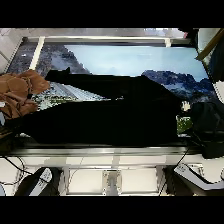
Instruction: Fold the clothes and pants, and hang the long-sleeved shirts on hangers.
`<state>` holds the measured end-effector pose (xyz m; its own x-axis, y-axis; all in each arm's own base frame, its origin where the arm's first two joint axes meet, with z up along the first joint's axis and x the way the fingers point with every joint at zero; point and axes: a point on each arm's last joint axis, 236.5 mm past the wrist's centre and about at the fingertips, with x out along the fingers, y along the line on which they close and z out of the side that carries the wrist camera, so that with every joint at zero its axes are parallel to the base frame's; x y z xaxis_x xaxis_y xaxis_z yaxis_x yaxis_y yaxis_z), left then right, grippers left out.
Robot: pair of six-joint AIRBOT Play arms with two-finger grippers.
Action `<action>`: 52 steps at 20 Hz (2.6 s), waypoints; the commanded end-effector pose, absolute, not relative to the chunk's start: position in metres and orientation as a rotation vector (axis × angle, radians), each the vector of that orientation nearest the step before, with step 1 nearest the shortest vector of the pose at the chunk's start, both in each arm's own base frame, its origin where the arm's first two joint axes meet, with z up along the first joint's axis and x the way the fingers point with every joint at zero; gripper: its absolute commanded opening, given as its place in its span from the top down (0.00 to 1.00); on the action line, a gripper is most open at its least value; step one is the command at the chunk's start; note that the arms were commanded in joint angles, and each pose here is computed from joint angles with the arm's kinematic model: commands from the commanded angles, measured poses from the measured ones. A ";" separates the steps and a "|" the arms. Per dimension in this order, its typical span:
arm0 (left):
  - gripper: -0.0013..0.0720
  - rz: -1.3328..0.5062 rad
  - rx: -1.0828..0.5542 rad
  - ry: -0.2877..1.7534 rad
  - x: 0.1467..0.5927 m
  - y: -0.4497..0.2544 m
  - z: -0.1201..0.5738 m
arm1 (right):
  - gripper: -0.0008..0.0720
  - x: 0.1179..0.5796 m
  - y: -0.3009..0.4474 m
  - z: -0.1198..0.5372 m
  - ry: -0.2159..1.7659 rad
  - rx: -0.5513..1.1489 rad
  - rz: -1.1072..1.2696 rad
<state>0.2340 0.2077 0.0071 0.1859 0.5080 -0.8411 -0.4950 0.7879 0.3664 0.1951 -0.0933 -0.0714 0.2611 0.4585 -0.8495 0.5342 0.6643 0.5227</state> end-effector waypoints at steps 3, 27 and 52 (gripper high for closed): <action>0.97 0.701 0.000 1.196 0.236 0.206 0.002 | 0.34 0.200 -0.053 -0.098 1.422 1.011 0.047; 0.97 0.616 -0.170 1.109 0.263 0.178 -0.003 | 0.97 0.199 -0.133 -0.057 1.572 0.528 -0.087; 0.02 0.648 -0.174 1.025 0.246 0.174 0.030 | 0.71 0.210 -0.199 0.042 1.194 0.600 -0.305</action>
<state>0.2254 0.1649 -0.0198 0.2164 0.3569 -0.9087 -0.5534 0.8117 0.1871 0.1872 -0.1915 0.0031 0.2380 0.1514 -0.9594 0.5521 0.7916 0.2619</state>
